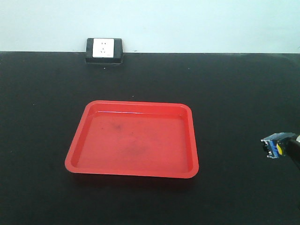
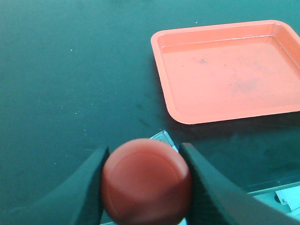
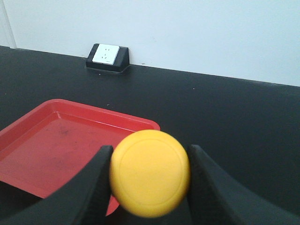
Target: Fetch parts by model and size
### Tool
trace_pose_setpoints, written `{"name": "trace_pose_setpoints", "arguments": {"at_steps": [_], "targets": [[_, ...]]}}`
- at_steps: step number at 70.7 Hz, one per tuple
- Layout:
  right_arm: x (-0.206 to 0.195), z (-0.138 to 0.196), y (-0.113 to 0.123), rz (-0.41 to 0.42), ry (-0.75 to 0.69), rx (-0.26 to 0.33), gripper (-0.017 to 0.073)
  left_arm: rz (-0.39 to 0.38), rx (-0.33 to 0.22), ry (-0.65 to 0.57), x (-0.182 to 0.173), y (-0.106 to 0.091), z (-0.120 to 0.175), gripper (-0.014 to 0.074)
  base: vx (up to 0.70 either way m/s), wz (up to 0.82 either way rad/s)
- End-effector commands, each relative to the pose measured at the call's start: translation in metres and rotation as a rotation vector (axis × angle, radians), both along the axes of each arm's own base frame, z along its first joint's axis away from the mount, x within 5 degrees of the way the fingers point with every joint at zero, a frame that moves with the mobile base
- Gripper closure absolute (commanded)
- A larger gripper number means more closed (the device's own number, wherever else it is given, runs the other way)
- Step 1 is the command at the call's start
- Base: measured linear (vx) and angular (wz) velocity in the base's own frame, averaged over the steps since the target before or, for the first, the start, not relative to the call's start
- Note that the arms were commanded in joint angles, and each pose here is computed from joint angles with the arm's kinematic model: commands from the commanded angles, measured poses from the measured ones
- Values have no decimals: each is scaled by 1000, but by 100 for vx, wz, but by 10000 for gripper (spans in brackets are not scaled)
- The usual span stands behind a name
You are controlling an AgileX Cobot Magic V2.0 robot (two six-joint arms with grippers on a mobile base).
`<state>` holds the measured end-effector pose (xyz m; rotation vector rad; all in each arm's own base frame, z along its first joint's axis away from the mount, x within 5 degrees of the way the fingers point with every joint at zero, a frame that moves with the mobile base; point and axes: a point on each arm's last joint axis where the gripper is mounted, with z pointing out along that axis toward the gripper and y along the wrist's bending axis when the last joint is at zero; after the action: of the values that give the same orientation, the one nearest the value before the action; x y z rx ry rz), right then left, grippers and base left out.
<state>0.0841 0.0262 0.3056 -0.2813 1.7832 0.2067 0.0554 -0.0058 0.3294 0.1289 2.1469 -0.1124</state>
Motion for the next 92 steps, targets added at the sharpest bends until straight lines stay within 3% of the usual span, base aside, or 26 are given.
{"name": "trace_pose_setpoints", "arguments": {"at_steps": [1,58,68,79,92], "targets": [[1,17,0,-1,-112,14,565,-9,-22,-84,4,-2,12,591,0,0],[1,17,0,-1,-112,14,565,-18,-35,-132,10,-4,17,591,0,0],[1,17,0,-1,-112,14,565,-20,-19,-87,28,-10,25,591,0,0],[1,17,0,-1,-112,14,565,-70,41,-67,66,-23,35,591,0,0],[1,17,0,-1,-112,14,565,-119,-13,-42,121,-47,39,591,0,0]]}}
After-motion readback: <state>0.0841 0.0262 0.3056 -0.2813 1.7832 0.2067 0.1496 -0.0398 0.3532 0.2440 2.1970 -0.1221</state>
